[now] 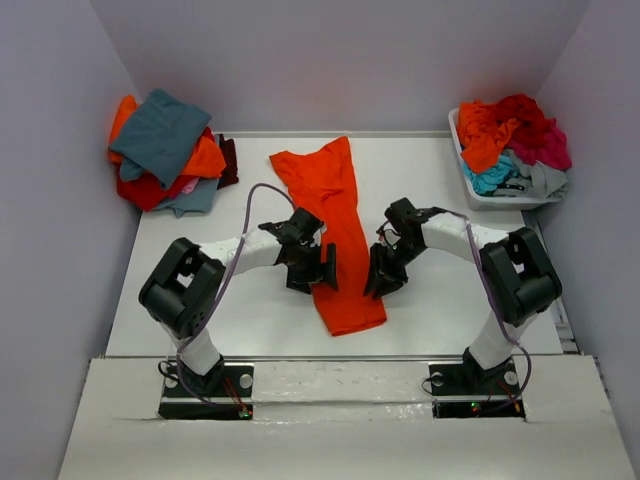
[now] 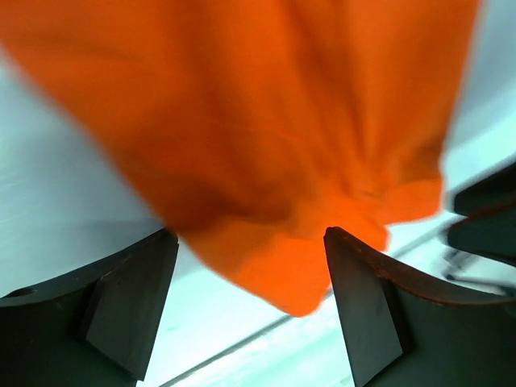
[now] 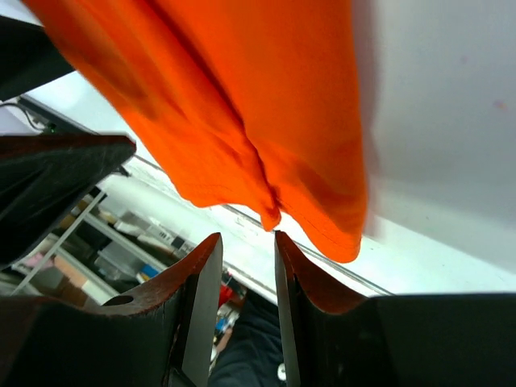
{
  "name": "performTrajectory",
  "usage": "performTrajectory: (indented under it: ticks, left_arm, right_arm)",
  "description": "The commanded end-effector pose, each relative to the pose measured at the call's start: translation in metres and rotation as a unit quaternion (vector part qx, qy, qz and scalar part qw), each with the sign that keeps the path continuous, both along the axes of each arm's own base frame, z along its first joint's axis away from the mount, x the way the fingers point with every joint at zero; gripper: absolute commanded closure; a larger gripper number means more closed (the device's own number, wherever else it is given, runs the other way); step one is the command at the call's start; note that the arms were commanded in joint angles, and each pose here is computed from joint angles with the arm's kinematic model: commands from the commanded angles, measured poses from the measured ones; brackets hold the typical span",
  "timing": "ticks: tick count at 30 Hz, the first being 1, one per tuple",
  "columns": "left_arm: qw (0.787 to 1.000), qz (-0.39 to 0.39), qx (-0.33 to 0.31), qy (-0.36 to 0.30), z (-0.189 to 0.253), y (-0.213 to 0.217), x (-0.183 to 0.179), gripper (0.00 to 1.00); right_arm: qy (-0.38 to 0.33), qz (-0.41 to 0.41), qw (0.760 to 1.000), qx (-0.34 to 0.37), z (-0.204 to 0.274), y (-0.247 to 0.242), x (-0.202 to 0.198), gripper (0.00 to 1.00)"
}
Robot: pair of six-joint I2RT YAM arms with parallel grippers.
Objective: Fold and stack the t-shirts
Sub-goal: Grab the bottom of the folded rectangular tshirt with both arms
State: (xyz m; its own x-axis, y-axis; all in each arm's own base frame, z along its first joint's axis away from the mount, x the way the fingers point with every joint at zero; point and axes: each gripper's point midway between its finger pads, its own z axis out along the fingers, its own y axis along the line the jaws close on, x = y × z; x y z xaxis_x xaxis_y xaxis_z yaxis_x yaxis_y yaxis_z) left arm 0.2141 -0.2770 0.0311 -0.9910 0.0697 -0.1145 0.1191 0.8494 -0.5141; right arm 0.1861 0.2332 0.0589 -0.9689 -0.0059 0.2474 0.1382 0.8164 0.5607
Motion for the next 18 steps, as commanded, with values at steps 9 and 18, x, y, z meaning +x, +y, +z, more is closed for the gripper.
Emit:
performTrajectory:
  ticks: [9,18]
  left_arm:
    - [0.968,0.070,0.219,-0.101,0.031,0.078,0.045,0.11]
    - [0.967,0.059,0.201,-0.143,0.054,0.038,0.111,0.11]
  right_arm:
    - [-0.112,-0.009,0.992,-0.050,0.024,0.015,0.084,0.62]
    - [-0.145,-0.020,0.986,-0.075,0.027,0.040,0.156,0.63]
